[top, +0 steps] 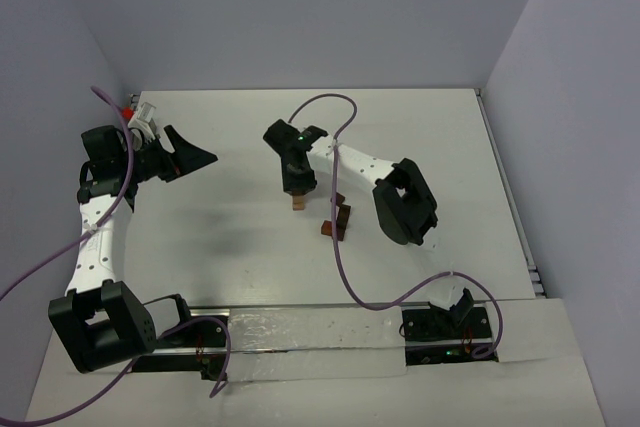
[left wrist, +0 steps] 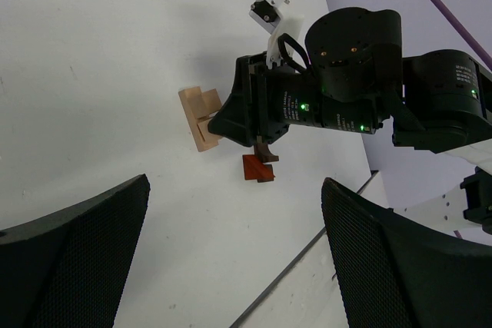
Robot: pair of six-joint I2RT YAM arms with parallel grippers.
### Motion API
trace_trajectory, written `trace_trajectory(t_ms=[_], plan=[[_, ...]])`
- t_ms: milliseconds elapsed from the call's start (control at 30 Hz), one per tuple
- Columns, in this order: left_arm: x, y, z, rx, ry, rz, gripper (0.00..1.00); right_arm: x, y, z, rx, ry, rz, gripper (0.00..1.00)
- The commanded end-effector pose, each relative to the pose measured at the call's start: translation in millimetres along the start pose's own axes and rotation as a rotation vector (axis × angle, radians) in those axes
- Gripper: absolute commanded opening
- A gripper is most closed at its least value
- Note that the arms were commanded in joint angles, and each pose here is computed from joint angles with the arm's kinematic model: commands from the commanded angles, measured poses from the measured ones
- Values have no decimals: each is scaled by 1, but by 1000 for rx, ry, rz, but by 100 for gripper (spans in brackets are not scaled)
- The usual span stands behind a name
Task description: Build the wood block tower
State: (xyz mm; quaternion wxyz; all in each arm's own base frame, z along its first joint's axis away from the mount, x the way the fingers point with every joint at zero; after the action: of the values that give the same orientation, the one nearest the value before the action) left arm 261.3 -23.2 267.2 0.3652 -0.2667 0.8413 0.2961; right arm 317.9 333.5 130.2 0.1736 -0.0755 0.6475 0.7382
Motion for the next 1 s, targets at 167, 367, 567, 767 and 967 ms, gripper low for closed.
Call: trace_trajectory(t_ms=[167,367,567,767,967], plan=[[-6,1,0,6,-27,-24,98,-4,-6,0,6,-18,-2,51],[-6,1,0,6,-27,-24,98,-2,-6,0,-2,-17,11,70],[-7,1,0,7,-30,-26,98,0,-3,1,-18,-9,19,77],[-9,4,-4,21,-54,-18,99,-2,35,5,-122,54,-17,89],[-11,8,-13,63,-79,-6,99,-7,97,-9,-245,138,-121,100]])
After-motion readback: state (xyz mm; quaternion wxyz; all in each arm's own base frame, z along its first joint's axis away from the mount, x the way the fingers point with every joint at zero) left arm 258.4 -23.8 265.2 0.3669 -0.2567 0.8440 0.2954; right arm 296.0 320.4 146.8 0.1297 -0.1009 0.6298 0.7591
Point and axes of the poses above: each gripper's point midway between its finger pads, its own y axis back along the fingers, its own z axis along the line the jaws close on, x = y × z, the point moved 8 cm from there along y, back along the fingers, and after that the axes turned 13 degrees about -y, right-handed, at the moved point
